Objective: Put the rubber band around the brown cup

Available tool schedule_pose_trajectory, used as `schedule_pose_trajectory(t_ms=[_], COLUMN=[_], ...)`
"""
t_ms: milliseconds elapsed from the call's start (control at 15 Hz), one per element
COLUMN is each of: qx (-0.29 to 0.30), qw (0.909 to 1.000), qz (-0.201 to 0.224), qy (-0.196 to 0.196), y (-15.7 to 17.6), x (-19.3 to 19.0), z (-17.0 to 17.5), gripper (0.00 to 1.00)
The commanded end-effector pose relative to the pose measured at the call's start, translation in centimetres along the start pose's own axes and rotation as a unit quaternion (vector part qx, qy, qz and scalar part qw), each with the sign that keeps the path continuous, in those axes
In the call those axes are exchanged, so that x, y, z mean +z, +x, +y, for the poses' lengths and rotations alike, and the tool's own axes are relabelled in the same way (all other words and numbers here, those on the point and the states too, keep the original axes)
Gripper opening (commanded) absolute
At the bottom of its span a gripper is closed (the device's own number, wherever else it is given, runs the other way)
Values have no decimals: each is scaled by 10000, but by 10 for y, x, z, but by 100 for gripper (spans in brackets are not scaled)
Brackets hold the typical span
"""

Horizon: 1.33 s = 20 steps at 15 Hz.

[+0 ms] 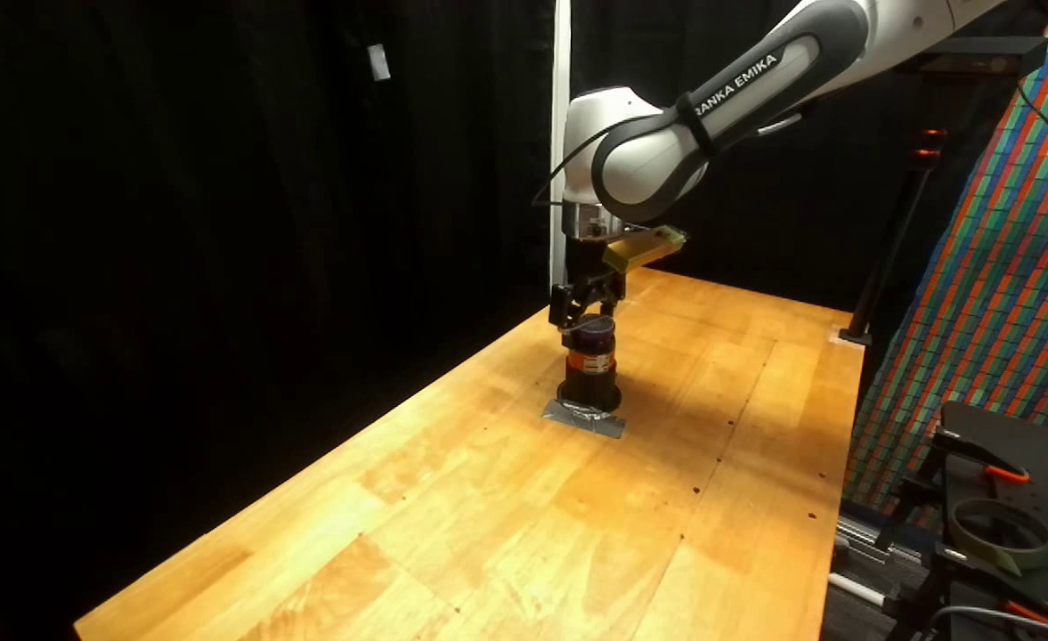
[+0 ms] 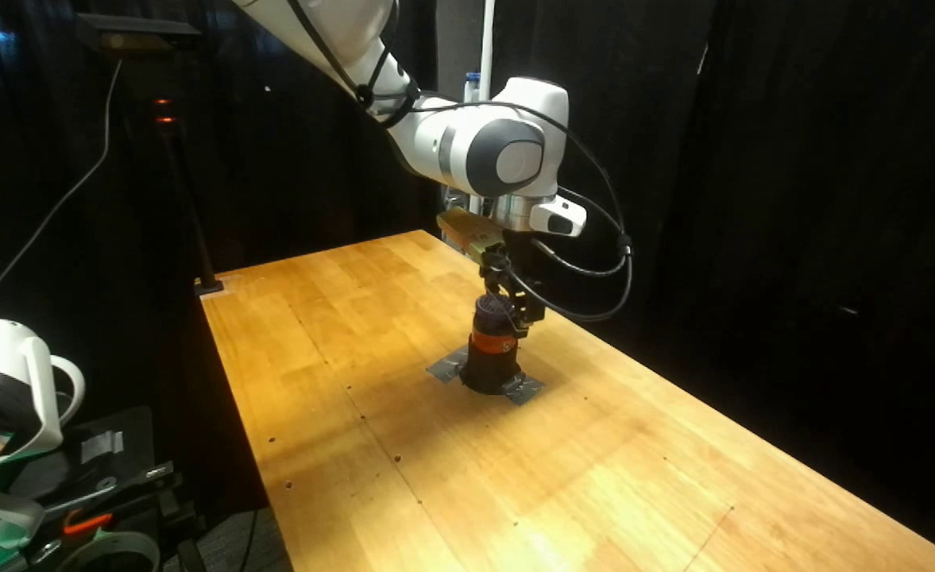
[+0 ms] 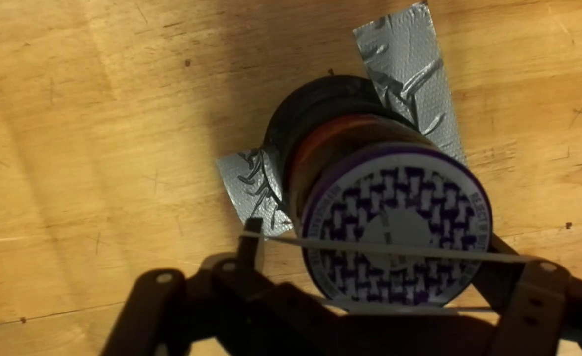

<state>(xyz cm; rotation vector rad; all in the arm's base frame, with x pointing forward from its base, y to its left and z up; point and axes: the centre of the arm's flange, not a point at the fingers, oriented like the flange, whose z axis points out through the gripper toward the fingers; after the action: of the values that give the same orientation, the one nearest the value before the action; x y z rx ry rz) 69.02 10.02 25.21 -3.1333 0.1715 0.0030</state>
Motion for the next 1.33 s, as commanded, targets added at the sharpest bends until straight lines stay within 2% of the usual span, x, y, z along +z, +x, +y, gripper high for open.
schedule_pose_trajectory(t_ms=[0,267,733,1267], qx=[-161,-186,-236,-518], qw=[9993,9986,9991,9980], qz=[332,494,182,-179], qy=[-45,-27,-290,-302], y=[3,7,-10,-63], x=[1,-3,-2,-15], z=[-3,-8,8,9], gripper=[100,100,100,100])
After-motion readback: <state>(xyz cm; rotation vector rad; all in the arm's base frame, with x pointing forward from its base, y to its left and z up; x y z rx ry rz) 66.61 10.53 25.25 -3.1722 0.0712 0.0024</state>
